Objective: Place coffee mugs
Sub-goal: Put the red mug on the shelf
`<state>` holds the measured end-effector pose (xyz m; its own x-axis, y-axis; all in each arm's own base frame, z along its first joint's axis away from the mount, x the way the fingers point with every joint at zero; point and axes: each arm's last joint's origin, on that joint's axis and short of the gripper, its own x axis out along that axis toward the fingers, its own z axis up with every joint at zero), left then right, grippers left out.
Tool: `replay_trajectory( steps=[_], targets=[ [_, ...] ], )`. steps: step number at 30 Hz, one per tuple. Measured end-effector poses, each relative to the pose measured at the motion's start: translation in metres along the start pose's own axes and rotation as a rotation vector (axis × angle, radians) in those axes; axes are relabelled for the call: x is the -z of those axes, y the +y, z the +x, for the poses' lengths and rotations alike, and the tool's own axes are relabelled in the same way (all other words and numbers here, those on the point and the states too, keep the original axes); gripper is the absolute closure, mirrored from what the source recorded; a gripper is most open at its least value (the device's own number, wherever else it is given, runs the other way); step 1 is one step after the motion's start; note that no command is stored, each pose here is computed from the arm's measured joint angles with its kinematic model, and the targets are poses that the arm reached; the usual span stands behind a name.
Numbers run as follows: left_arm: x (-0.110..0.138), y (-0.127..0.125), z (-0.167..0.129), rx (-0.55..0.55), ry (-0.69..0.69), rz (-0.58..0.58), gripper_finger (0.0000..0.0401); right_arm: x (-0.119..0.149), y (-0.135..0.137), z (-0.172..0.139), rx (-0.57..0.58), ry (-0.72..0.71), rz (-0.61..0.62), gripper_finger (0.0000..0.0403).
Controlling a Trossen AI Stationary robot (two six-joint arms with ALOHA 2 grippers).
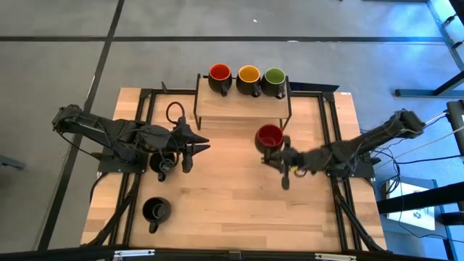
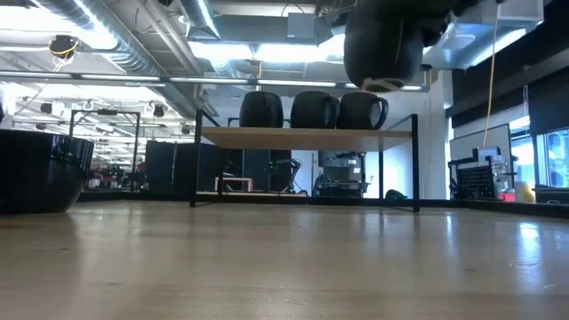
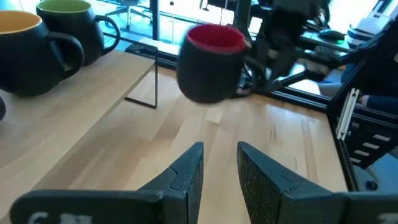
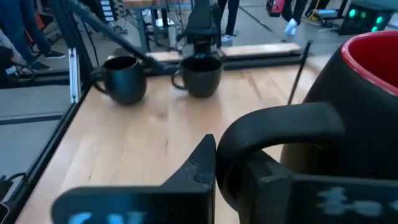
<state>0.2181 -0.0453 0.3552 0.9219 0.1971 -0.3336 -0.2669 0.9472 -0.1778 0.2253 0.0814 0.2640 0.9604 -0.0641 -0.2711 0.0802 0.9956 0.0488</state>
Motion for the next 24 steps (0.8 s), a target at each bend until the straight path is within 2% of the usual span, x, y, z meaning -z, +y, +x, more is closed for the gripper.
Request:
replay_trajectory(
  steps=[9,19,24],
  targets=[
    [-0.002,0.000,-0.003,0.006,-0.018,-0.007,0.0309,-0.022,-0.065,-0.008,-0.030,-0.016,-0.014,0.0391],
    [-0.002,0.001,-0.003,0.005,-0.017,-0.007,0.0309,-0.019,-0.116,-0.003,-0.010,0.029,-0.044,0.0391],
    [-0.002,0.001,-0.003,0.005,-0.016,-0.007,0.0309,-0.015,-0.136,-0.005,-0.006,0.039,-0.020,0.0391]
  ],
)
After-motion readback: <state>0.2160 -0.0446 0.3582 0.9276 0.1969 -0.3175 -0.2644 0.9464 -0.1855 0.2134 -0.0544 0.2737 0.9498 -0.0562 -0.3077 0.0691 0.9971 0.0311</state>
